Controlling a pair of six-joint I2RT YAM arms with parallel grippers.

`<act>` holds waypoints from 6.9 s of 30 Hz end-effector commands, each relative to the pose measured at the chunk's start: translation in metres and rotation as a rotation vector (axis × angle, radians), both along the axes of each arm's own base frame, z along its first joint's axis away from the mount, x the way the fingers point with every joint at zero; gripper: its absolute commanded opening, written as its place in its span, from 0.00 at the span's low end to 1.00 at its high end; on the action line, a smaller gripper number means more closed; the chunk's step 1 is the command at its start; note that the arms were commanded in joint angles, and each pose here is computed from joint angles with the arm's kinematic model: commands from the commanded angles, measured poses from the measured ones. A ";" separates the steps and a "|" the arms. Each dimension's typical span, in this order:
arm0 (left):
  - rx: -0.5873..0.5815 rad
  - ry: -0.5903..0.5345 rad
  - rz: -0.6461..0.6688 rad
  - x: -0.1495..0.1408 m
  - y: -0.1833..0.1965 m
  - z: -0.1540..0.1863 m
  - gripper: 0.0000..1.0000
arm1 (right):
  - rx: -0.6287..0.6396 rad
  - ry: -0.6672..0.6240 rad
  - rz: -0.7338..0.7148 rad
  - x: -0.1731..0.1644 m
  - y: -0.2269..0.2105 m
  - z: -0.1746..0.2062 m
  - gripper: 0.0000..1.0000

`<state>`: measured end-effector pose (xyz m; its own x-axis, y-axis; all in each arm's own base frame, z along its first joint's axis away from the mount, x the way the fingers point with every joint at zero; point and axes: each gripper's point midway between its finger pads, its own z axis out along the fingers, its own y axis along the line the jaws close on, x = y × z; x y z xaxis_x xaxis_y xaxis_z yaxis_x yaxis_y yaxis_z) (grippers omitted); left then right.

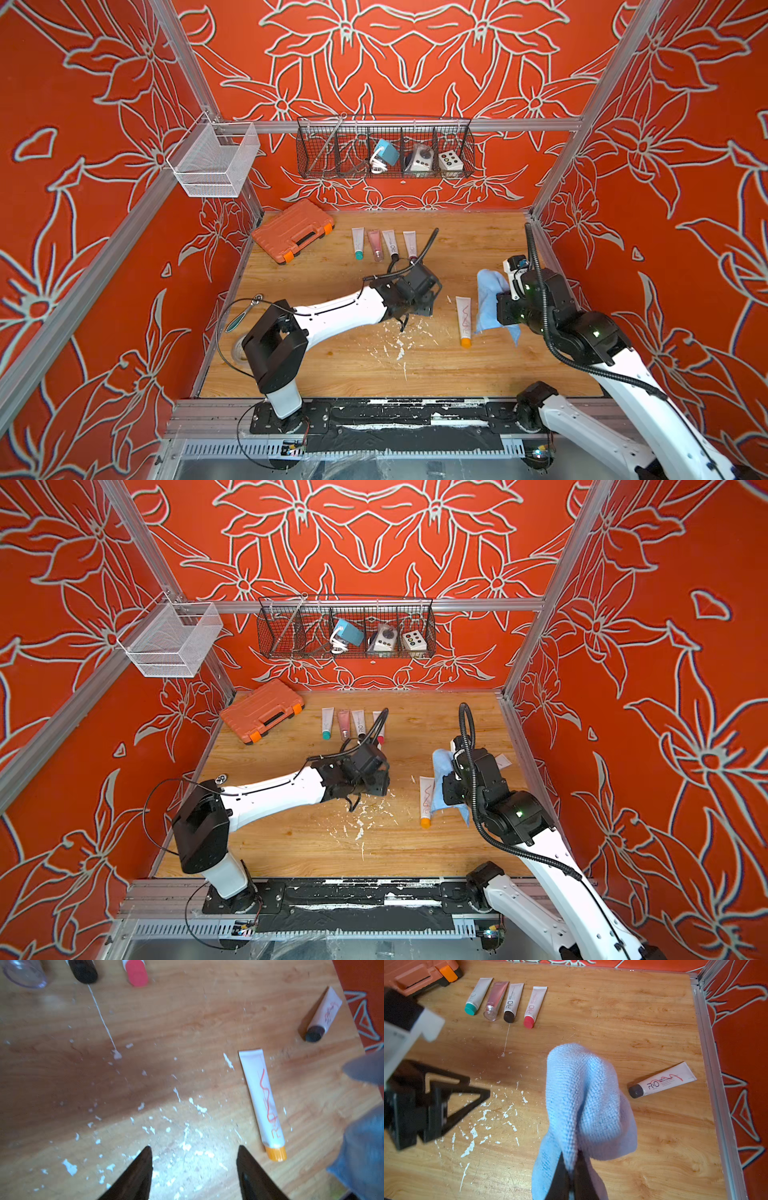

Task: Wipe the surface of the toothpaste tube
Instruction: Move the toothpaste to the center of the board, then wipe the dirt from the toothpaste tube.

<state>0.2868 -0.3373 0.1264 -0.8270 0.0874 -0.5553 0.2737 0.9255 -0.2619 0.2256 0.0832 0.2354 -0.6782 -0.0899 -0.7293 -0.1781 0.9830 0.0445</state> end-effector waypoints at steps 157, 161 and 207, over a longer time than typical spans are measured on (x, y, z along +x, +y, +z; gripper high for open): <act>0.021 -0.097 -0.353 -0.043 0.033 -0.083 0.10 | 0.470 0.478 0.194 0.076 0.148 -0.196 0.00; 0.024 -0.091 -0.351 -0.041 0.033 -0.087 0.09 | 0.479 0.498 0.208 0.070 0.157 -0.203 0.00; 0.046 -0.056 -0.279 -0.028 0.058 -0.099 0.06 | 0.425 0.584 0.110 0.042 0.149 -0.251 0.00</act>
